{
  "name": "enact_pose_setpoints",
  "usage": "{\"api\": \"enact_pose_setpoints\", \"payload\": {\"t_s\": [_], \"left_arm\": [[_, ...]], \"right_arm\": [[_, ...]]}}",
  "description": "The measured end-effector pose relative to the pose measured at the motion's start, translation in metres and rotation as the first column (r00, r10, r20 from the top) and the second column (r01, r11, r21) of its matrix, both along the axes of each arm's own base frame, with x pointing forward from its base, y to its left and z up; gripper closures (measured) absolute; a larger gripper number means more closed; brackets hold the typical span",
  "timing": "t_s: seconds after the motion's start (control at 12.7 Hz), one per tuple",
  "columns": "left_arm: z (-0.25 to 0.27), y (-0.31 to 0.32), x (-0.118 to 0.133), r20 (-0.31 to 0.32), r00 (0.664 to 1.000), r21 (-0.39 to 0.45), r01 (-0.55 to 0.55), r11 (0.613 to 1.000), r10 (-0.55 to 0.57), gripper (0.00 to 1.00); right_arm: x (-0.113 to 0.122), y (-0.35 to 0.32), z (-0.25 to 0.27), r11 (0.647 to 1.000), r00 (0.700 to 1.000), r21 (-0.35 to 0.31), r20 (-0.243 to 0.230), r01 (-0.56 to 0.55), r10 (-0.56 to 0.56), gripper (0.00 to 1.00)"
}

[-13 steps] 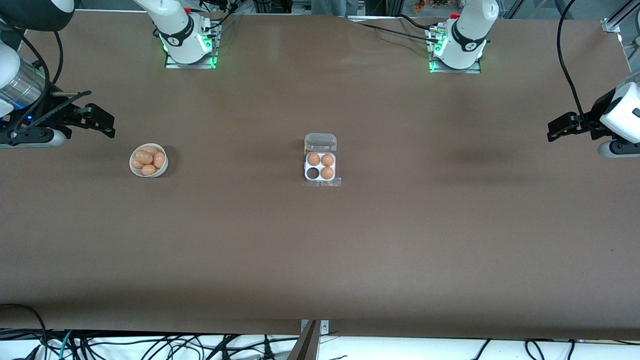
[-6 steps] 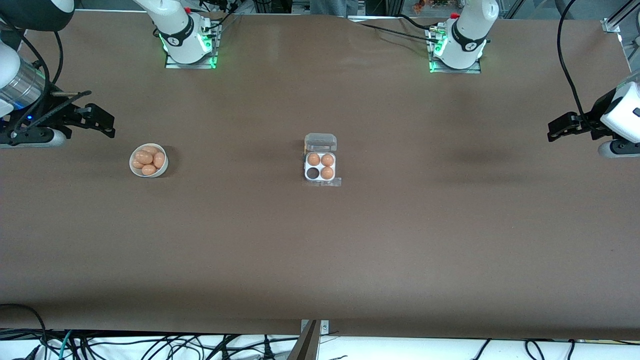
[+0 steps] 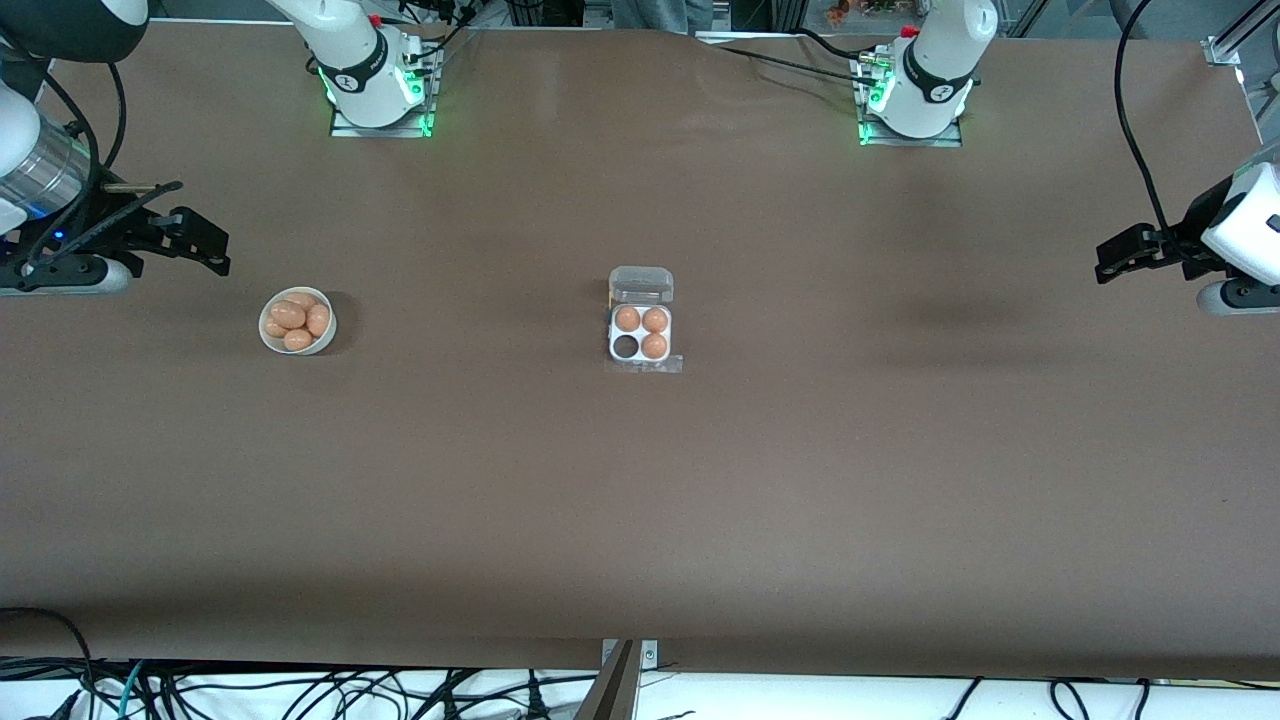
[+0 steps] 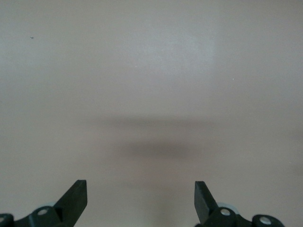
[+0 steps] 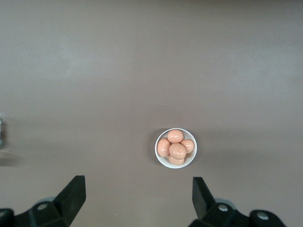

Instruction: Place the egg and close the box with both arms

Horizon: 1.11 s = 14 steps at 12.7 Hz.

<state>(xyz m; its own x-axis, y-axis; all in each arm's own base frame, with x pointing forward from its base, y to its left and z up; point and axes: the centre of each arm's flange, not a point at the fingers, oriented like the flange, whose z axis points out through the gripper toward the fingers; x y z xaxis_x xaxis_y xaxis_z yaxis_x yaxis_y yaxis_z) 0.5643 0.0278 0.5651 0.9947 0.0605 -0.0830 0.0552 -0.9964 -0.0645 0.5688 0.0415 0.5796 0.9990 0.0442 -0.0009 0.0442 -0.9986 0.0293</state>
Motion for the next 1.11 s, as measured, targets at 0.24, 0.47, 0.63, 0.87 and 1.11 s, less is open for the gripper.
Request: {"api": "enact_pose_setpoints", "payload": {"t_s": [0.24,0.47,0.63,0.87,1.11], "left_arm": [[0.000,0.000,0.000,0.000,1.000,0.000,0.000,1.000,0.000,0.00],[0.000,0.000,0.000,0.000,1.000,0.000,0.000,1.000,0.000,0.00],[0.000,0.000,0.000,0.000,1.000,0.000,0.000,1.000,0.000,0.00],[0.006,0.000,0.001,0.013,1.000,0.000,0.000,1.000,0.000,0.00],[0.022,0.000,0.003,0.042,0.999,0.002,0.000,1.000,0.000,0.00]], "right_arm": [[0.000,0.000,0.000,1.000,1.000,0.000,0.000,0.000,0.000,0.00],[0.000,0.000,0.000,1.000,1.000,0.000,-0.001,0.000,0.000,0.00],[0.000,0.000,0.000,1.000,1.000,0.000,-0.001,0.000,0.000,0.00],[0.000,0.000,0.000,1.000,1.000,0.000,-0.001,0.000,0.000,0.00],[0.000,0.000,-0.001,1.000,1.000,0.000,-0.003,0.000,0.000,0.00]]}}
